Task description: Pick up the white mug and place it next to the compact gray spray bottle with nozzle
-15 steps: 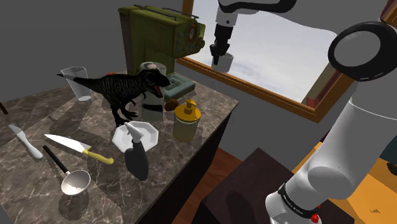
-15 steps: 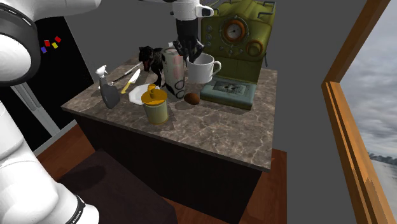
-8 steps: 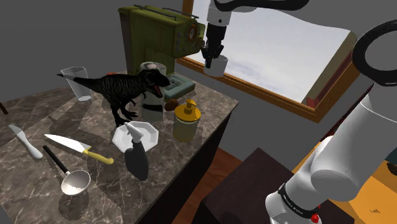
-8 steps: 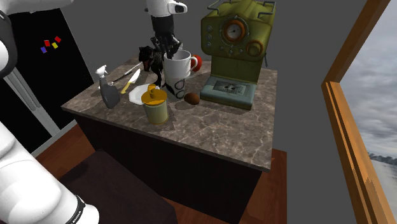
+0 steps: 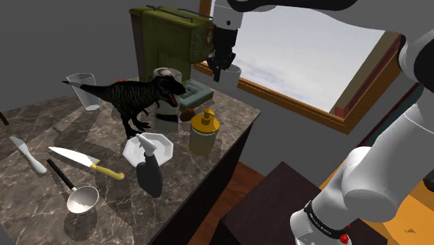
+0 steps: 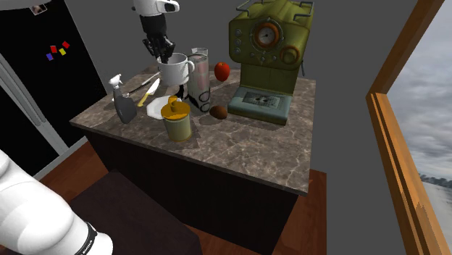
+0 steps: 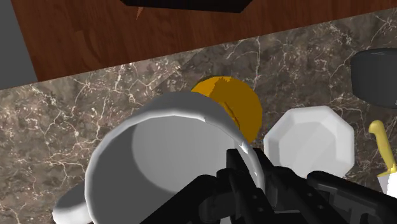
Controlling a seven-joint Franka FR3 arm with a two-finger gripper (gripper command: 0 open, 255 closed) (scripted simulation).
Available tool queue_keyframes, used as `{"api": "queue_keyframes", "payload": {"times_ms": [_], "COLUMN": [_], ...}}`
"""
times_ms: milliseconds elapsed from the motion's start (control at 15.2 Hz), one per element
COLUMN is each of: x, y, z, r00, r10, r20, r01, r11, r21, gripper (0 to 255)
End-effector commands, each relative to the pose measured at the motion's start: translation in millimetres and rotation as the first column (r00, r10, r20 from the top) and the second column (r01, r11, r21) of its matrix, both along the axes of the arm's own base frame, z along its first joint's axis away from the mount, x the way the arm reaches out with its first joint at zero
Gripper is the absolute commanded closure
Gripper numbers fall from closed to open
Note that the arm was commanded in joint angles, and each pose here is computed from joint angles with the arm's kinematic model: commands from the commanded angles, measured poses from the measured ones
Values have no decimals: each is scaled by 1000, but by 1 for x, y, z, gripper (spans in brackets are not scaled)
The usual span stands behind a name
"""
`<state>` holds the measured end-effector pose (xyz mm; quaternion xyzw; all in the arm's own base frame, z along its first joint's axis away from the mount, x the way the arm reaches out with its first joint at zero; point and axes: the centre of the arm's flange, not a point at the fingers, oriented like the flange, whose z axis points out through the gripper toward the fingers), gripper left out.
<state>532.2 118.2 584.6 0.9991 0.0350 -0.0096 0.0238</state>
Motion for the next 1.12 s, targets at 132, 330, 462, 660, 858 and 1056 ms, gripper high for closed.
{"api": "queue_keyframes", "payload": {"times_ms": [132,330,462,660,858,1056], "x": [-16,-30,-39,-52,-65,-78], "y": [49,86,111,148,186,223], "z": [-1,-1,-1,-1,-1,-1], "r00": [1000,1000,1000,1000,1000,1000], "r10": [-2,-2,-2,-2,-2,-2], "r20": [1,1,1,1,1,1], "r01": [2,2,2,2,2,2], "r11": [1000,1000,1000,1000,1000,1000], "r21": [0,0,0,0,0,0], "gripper": [255,255,255,255,255,255]}}
